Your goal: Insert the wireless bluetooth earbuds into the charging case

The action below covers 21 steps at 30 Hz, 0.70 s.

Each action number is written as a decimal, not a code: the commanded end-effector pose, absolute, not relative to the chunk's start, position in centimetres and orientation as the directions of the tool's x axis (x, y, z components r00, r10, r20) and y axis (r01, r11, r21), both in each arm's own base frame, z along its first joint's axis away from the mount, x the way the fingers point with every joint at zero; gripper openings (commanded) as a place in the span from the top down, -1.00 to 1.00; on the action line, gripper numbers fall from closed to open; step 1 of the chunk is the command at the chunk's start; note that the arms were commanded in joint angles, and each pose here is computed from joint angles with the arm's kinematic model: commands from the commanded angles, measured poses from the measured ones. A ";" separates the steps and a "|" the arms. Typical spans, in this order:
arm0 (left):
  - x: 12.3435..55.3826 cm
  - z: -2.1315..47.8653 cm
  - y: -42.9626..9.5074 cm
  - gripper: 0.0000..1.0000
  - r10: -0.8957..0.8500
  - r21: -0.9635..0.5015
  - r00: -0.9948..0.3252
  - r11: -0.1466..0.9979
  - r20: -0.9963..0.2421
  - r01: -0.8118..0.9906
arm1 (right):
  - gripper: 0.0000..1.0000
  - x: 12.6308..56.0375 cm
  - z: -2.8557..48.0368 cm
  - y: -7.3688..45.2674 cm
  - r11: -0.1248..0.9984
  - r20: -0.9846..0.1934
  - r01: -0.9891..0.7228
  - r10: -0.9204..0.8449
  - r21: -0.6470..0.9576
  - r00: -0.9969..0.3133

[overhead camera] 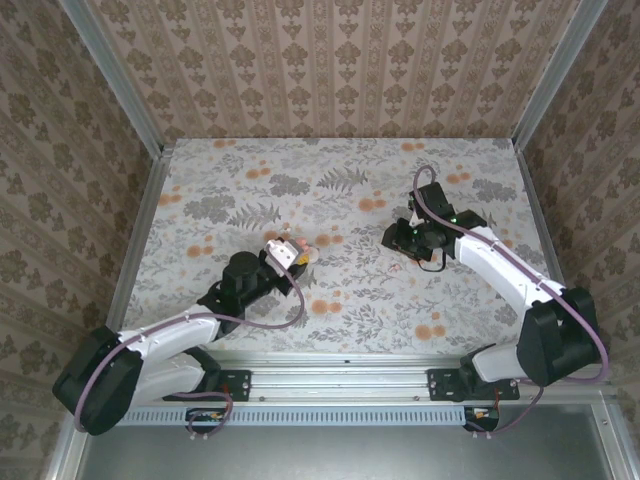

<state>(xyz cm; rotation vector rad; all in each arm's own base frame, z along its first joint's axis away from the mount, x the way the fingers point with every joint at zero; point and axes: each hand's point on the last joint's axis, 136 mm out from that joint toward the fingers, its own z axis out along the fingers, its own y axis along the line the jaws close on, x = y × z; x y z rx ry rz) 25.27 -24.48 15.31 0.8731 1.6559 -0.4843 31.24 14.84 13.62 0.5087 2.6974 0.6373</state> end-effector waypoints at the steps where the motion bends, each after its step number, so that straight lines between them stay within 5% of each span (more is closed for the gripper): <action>1: 26.0 16.3 -24.4 0.89 0.261 0.132 -0.067 0.674 -0.963 0.727 | 0.17 31.3 12.9 12.3 0.793 -0.164 0.485 0.569 0.369 -0.806; 8: 26.4 16.6 -23.6 0.88 0.262 0.148 -0.061 0.704 -0.963 0.695 | 0.22 30.6 10.7 9.1 0.561 -0.115 0.787 0.826 0.257 -0.552; 21: 26.0 16.2 -22.3 0.88 0.270 0.145 -0.082 0.721 -0.959 0.678 | 0.23 30.6 6.7 10.1 0.378 -0.007 0.920 0.925 0.104 -0.379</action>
